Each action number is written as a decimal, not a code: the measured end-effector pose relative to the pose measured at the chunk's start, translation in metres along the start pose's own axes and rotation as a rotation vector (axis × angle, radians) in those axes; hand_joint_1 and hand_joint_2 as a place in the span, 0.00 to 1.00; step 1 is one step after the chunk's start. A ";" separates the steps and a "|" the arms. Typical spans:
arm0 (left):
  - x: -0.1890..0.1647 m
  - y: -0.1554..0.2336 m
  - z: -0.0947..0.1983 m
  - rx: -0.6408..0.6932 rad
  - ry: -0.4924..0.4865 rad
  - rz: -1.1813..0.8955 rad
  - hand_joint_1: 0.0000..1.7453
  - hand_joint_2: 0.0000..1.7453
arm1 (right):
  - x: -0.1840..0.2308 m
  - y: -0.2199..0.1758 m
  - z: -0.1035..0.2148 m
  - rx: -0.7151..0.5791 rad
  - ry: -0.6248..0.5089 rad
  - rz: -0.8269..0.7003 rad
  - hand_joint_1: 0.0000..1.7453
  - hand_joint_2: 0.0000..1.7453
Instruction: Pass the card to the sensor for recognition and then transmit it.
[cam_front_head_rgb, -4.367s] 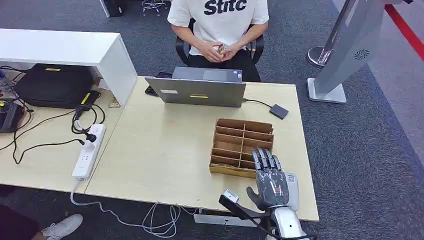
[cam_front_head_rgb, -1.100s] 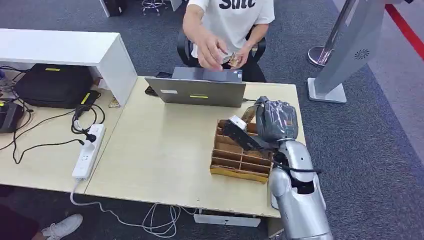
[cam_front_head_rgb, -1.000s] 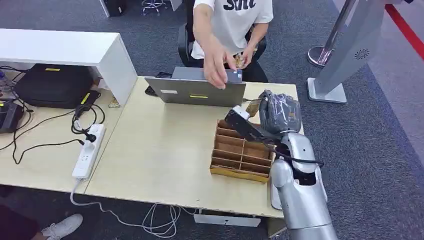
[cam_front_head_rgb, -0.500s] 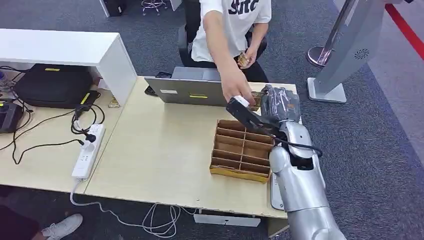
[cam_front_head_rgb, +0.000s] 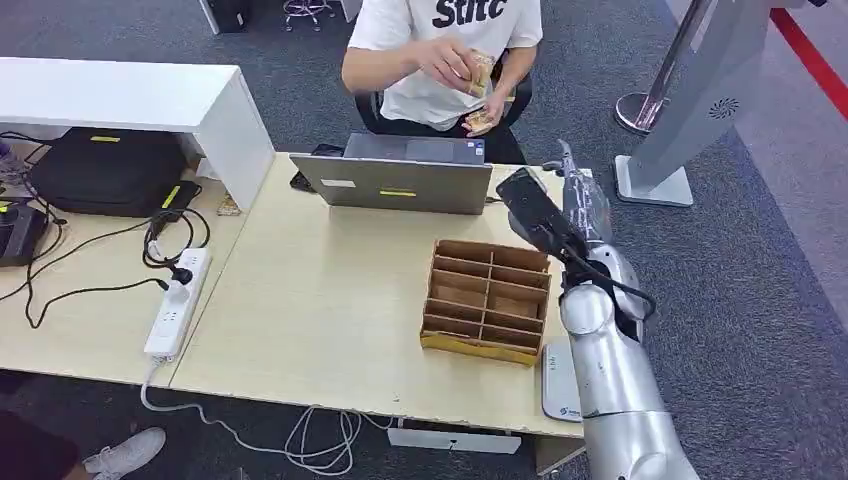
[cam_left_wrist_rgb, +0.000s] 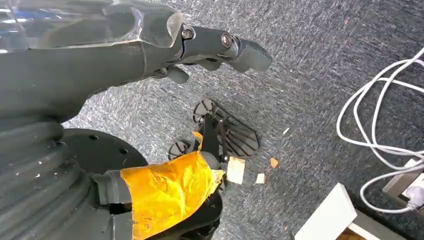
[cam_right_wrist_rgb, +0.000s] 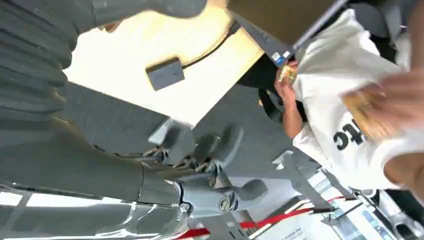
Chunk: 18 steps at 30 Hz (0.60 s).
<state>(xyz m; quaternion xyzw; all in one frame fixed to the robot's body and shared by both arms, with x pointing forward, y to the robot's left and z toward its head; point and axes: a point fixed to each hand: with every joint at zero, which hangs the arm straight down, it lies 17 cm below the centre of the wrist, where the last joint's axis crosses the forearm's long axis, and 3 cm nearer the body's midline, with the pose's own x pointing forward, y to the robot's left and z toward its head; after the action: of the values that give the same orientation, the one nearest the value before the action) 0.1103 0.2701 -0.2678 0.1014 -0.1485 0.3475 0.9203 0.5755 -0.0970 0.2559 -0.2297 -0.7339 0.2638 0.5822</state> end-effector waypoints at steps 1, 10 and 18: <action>0.000 0.000 0.000 0.000 -0.002 -0.001 0.00 1.00 | -0.006 -0.006 -0.001 -0.008 0.008 -0.062 0.00 1.00; 0.002 0.000 -0.001 -0.017 -0.004 -0.006 0.00 1.00 | -0.092 -0.054 0.012 -0.121 0.132 -0.461 0.00 1.00; 0.004 -0.002 -0.001 -0.034 -0.011 -0.024 0.00 1.00 | -0.157 -0.090 0.035 -0.268 0.212 -0.800 0.00 1.00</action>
<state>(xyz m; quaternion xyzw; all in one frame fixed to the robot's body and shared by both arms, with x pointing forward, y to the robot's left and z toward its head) 0.1149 0.2719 -0.2677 0.0892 -0.1582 0.3332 0.9252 0.5726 -0.2703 0.1931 -0.0267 -0.7290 -0.1053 0.6759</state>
